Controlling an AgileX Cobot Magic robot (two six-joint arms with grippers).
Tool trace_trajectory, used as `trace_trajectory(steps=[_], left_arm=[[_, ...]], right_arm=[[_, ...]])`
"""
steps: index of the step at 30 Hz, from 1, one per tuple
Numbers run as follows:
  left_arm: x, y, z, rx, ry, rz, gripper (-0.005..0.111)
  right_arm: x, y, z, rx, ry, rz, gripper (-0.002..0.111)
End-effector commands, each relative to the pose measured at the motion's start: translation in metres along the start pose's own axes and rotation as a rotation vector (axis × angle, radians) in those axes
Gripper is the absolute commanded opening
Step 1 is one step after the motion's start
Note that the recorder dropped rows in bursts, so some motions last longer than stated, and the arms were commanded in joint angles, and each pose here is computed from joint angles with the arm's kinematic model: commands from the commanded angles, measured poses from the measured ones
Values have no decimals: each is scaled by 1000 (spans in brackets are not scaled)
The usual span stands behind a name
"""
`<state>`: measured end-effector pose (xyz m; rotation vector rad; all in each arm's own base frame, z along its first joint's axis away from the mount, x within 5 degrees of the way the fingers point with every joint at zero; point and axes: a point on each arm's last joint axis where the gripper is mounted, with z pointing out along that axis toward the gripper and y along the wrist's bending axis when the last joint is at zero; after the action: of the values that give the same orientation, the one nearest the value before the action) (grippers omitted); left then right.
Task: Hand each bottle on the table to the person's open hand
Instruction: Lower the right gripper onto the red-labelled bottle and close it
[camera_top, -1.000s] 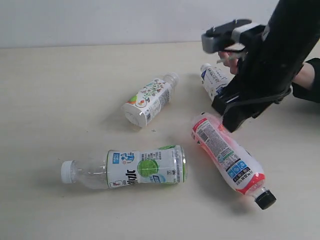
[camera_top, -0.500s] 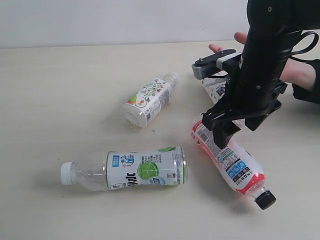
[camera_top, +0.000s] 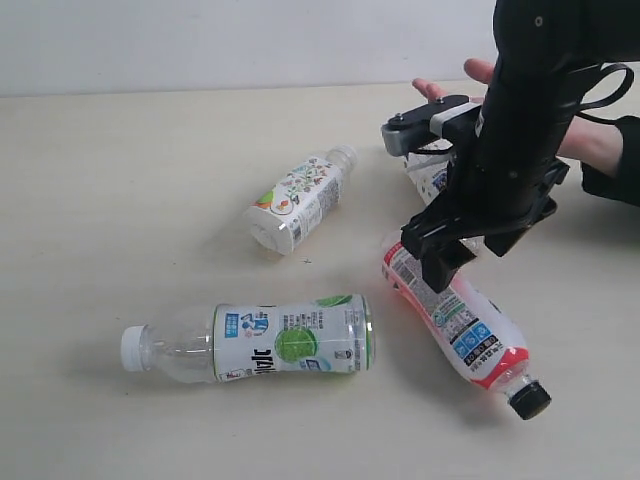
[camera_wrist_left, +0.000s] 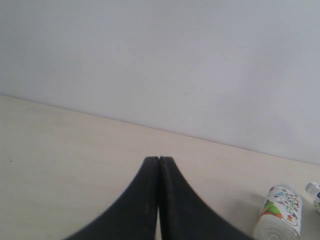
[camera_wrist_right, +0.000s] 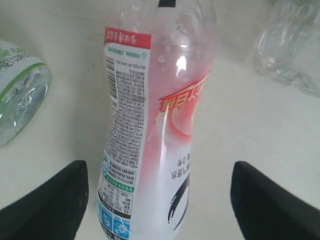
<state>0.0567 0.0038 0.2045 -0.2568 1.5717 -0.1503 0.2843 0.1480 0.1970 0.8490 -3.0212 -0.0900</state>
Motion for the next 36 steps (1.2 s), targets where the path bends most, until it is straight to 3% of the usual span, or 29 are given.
trace_trajectory(steps=[1, 14, 20, 33, 36], left_arm=[[0, 0, 0, 9, -6, -3, 2], [0, 0, 0, 9, -6, -3, 2], [0, 0, 0, 9, -6, -3, 2], [0, 0, 0, 9, -6, -3, 2], [0, 0, 0, 9, -6, -3, 2]], right_arm=[[1, 0, 6, 2, -23, -13, 75], [-4, -2, 50, -19, 107, 0, 74], [-4, -2, 58, -22, 139, 2, 66], [-2, -2, 57, -25, 164, 4, 1], [-1, -2, 57, -26, 168, 4, 0]])
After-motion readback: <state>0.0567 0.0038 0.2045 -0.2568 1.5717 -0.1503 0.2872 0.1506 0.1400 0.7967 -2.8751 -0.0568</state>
